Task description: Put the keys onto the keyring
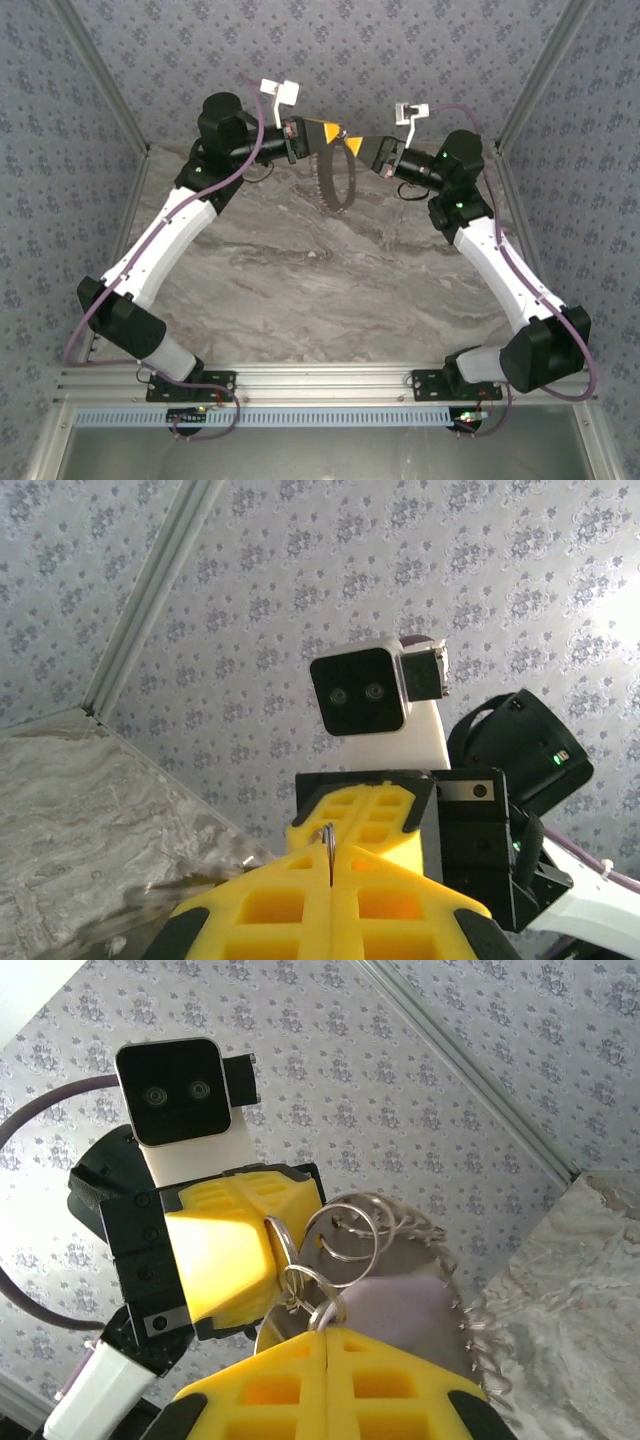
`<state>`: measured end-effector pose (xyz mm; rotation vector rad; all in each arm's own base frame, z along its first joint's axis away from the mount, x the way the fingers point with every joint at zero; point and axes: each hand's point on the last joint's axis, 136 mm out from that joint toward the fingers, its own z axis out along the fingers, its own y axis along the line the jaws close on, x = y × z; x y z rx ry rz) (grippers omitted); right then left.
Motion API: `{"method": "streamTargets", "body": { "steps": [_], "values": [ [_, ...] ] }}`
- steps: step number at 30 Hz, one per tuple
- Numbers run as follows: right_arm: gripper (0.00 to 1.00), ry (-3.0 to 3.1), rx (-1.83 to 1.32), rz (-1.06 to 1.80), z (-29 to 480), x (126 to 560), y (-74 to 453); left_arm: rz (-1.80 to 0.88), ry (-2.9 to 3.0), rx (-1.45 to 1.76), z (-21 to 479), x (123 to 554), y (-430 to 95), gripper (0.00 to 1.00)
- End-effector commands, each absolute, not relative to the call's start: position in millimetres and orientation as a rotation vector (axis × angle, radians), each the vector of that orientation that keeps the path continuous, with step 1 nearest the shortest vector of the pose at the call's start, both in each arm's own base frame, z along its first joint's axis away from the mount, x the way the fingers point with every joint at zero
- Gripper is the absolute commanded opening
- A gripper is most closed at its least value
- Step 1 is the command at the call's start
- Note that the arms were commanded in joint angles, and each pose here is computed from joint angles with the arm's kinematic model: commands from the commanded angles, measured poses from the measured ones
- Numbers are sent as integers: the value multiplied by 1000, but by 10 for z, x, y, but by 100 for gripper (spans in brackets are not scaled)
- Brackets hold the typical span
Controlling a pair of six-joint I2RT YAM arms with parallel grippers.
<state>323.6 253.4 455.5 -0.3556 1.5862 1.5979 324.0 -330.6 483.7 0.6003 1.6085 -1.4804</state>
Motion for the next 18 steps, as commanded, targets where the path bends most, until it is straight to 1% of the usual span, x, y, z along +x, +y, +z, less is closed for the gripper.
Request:
{"method": "streamTargets", "body": {
  "steps": [1, 13, 18],
  "values": [
    [0, 1534, -425, 1574, 4771, 3121, 2594, -1459, 1492, 585, 5170, 3103, -3199, 0],
    [0, 1622, -503, 1415, 4680, 2976, 2836, -1420, 1492, 488, 5130, 3231, -3139, 0],
    [0, 1661, -552, 1449, 4602, 2929, 2955, -1428, 1489, 482, 5113, 3253, -3152, 0]
  ]
}}
